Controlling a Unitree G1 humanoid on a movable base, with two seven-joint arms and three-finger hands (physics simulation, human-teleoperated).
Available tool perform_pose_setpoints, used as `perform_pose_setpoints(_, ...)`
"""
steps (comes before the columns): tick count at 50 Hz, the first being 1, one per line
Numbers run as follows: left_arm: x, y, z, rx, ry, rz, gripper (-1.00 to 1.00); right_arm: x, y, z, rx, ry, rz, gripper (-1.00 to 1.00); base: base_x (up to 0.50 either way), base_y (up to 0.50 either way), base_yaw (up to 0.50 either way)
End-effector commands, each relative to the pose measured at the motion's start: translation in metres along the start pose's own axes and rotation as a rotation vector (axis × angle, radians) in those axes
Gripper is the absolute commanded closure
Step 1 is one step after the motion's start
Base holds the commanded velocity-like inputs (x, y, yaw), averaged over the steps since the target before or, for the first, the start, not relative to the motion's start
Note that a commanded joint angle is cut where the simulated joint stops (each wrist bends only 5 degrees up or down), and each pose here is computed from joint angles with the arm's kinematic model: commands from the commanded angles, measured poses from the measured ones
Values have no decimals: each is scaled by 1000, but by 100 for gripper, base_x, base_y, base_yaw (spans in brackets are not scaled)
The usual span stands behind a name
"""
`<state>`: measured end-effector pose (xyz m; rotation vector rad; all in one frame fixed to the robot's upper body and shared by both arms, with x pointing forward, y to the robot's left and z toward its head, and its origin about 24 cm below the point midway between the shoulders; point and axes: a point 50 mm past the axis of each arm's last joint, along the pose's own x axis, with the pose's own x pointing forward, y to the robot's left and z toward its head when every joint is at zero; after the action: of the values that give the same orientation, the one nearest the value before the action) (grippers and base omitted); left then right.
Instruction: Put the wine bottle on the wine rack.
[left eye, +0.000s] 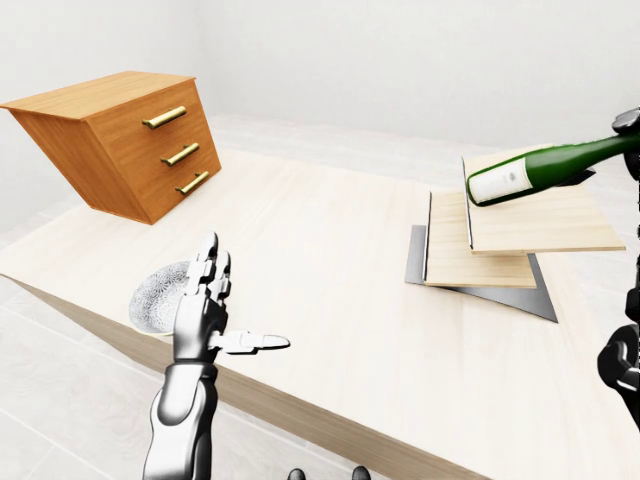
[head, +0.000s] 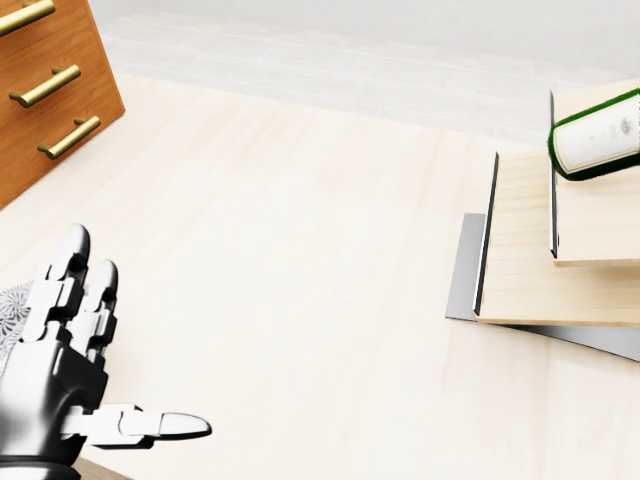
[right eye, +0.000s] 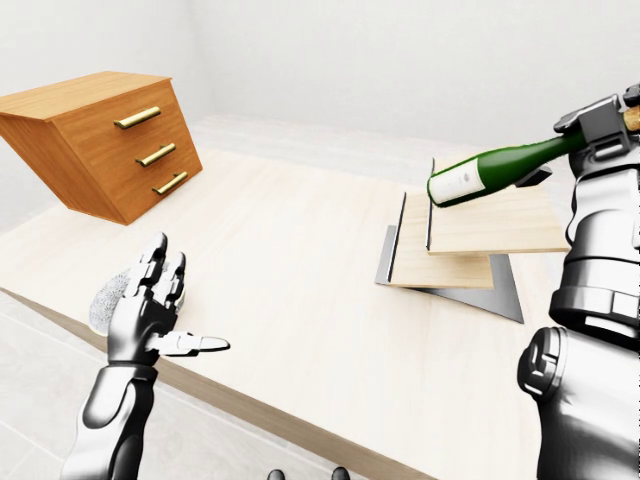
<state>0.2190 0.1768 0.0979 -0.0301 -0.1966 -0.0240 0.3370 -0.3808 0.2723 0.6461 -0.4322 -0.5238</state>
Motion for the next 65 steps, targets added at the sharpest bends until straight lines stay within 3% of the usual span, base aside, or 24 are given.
perform_pose_setpoints(1, 1, 0, -2, 0, 7, -2, -100, 0, -2, -5, -7, 11, -1, 100, 0, 0, 0)
perform_pose_setpoints(23, 0, -1, -2, 1, 7, -3, -100, 0, -10, -20, -33, 59, -9, 100, 0, 0, 0)
perform_pose_setpoints(65, 1, -3, -7, -3, 27, -9, -100, -10, -56, -45, -64, 151, -117, 100, 0, 0, 0)
